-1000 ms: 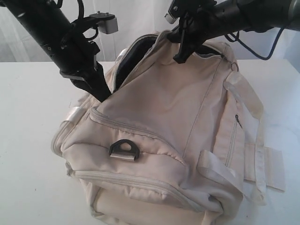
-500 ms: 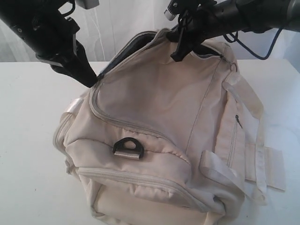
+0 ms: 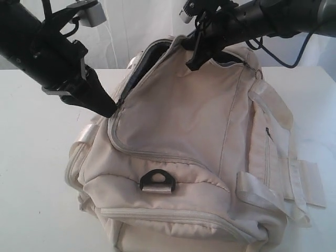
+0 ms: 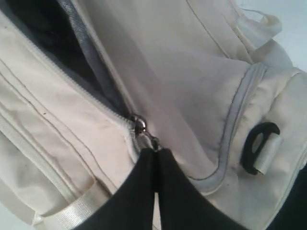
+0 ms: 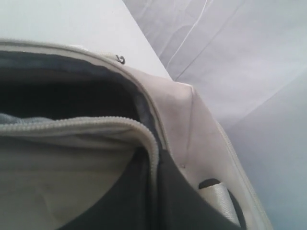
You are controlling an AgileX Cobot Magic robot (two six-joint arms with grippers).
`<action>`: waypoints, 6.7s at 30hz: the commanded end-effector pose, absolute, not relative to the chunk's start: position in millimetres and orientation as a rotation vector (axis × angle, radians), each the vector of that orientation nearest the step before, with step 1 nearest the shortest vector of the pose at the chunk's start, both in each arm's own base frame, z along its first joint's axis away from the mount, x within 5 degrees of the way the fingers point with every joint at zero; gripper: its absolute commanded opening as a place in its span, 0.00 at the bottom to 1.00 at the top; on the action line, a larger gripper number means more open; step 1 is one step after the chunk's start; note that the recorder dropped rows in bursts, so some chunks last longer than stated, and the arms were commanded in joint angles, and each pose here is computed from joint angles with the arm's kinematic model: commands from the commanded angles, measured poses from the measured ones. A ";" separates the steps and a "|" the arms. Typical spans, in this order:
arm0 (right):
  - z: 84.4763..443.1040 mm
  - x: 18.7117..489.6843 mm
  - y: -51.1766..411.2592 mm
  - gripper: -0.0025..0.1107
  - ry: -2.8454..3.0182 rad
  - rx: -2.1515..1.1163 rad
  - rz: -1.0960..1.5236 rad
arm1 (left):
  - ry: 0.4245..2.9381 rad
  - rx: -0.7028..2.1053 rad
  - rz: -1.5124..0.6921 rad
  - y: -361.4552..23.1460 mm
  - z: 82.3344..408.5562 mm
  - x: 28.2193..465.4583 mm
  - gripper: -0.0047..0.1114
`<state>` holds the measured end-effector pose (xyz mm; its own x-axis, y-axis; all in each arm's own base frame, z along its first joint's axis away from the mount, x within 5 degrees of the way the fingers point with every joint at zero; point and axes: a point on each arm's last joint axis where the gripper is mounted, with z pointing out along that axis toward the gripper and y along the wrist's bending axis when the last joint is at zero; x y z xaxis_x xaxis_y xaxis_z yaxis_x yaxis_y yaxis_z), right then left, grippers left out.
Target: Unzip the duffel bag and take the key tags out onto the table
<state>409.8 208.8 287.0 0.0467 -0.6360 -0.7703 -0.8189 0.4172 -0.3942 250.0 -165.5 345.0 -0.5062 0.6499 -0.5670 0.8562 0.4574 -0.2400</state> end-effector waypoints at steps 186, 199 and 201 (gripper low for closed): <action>329.3 350.2 238.8 0.60 1.838 -1.270 0.382 | 2.526 0.327 0.016 -137.0 315.7 379.5 0.31; 329.2 350.0 238.8 0.60 1.840 -1.270 0.384 | 2.472 0.334 0.128 -120.2 352.4 358.2 0.04; 329.2 350.0 238.8 0.60 1.846 -1.264 0.388 | 2.458 0.329 0.120 -119.2 357.6 355.3 0.04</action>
